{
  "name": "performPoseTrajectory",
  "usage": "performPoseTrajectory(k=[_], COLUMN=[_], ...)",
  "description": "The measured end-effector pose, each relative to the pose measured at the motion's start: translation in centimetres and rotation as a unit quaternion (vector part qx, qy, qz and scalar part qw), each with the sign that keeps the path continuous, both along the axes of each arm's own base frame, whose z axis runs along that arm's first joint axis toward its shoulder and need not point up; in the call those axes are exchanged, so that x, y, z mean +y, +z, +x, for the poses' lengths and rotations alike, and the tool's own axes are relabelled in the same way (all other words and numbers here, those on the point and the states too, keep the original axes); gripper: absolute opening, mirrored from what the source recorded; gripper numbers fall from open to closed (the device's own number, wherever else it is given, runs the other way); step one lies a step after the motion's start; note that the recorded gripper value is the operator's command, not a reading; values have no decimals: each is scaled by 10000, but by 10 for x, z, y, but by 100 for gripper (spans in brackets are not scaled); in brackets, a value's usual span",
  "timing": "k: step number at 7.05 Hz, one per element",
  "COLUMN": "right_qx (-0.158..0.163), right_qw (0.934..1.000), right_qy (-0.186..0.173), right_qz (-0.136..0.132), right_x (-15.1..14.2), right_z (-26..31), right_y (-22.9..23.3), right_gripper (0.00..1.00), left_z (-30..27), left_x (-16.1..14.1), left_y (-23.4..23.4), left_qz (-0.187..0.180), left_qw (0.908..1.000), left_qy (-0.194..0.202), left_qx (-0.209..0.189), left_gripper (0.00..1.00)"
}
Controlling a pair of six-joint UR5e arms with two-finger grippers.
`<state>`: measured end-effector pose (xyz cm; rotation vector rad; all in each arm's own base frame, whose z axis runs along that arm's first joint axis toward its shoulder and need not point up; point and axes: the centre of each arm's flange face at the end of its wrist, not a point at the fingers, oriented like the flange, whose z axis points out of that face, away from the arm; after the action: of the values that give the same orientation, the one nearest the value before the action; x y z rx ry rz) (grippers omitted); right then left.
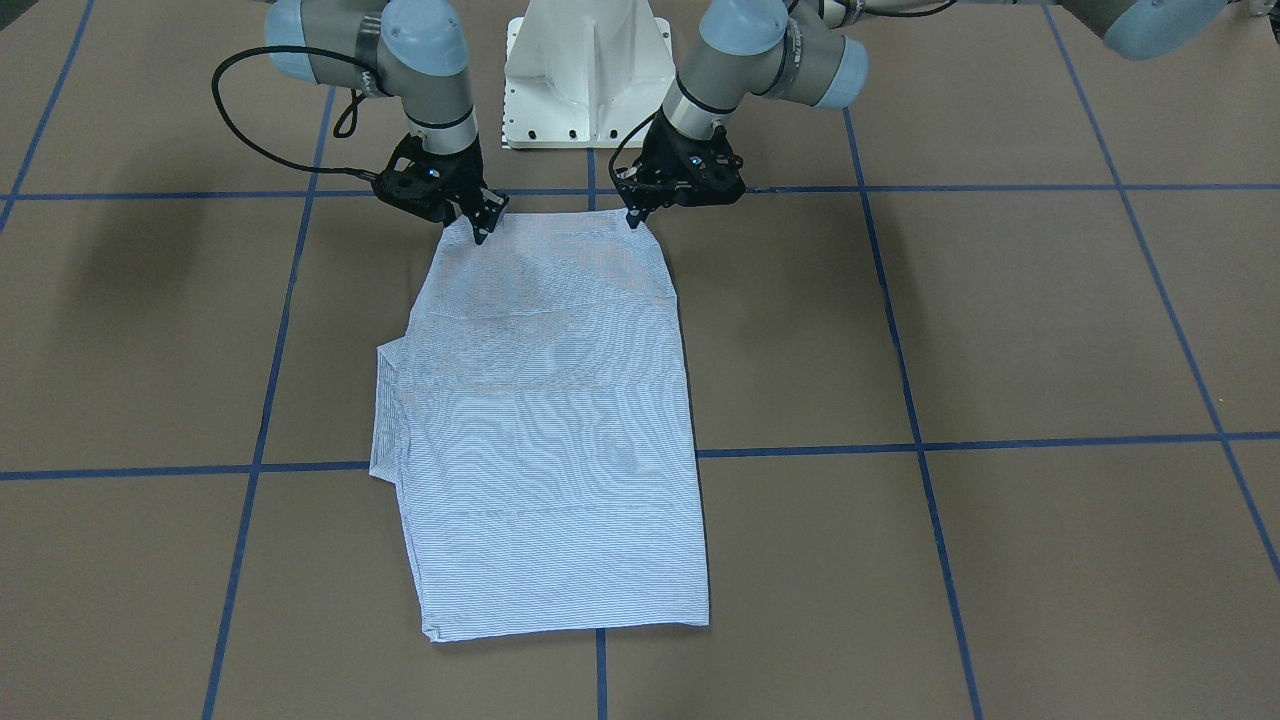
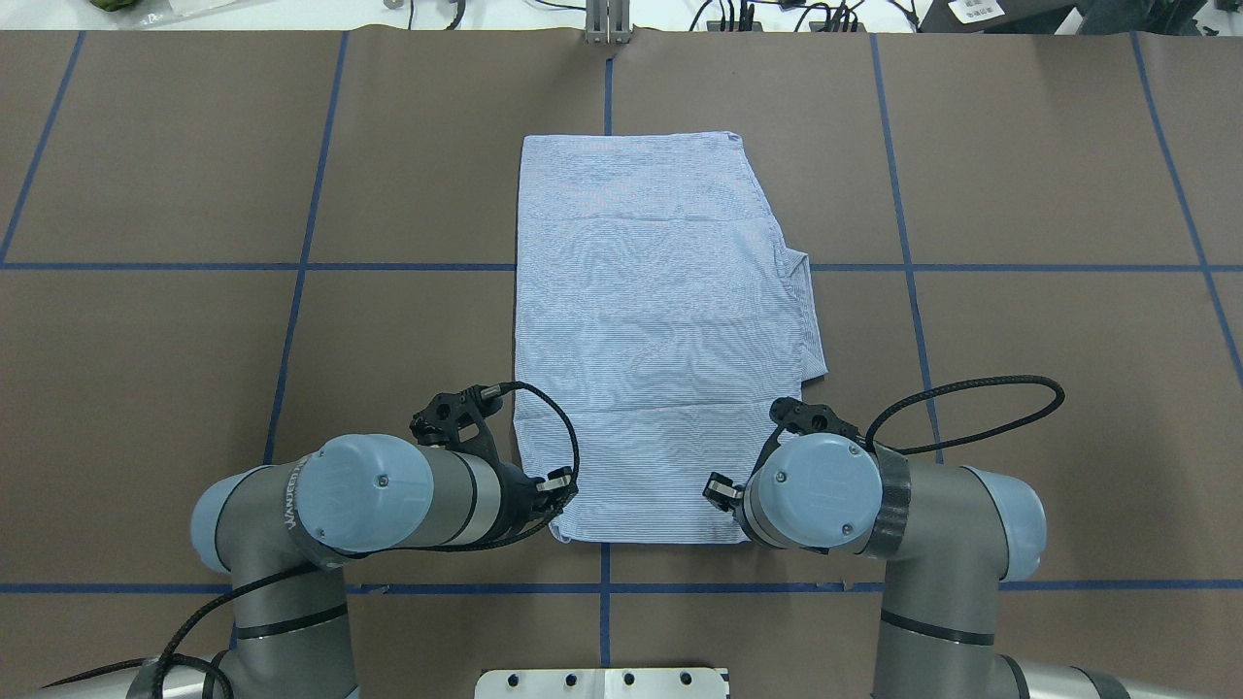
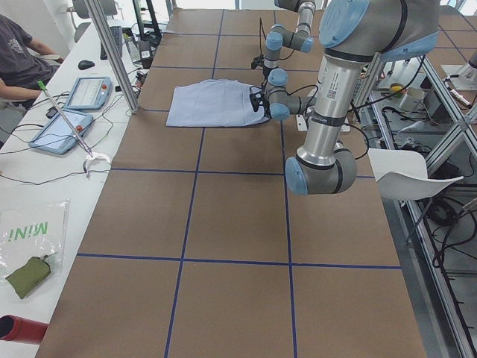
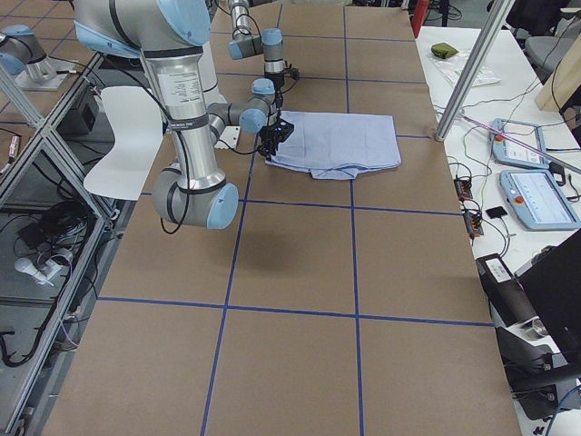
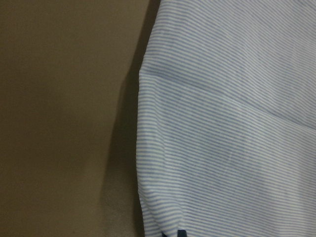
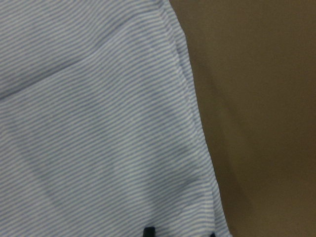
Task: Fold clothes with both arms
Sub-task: 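Grasp the two near corners of the shirt with both grippers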
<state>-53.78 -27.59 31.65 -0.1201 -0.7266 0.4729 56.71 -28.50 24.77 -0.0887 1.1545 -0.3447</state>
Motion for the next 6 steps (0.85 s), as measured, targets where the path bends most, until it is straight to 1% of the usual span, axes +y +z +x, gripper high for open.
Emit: performPoseTrajectory(k=[1, 2, 4, 6], right_qx=[-14, -19, -28, -79], right_qw=[10000, 10000, 10000, 9999], right_qy=[8, 11, 26, 88], right_qz=[5, 6, -5, -111], right_x=[-1, -2, -4, -8], right_z=[0, 0, 0, 2], right_y=[-2, -3, -4, -8], right_gripper=[6, 0, 0, 0], left_z=[0, 0, 0, -2], left_x=[0, 0, 0, -1], left_y=[0, 0, 0, -2], left_qz=[0, 1, 2, 9], left_qw=[10000, 10000, 10000, 10000], left_qy=[-1, -1, -1, -10], left_qx=[0, 2, 6, 20], left_gripper=[0, 0, 0, 0])
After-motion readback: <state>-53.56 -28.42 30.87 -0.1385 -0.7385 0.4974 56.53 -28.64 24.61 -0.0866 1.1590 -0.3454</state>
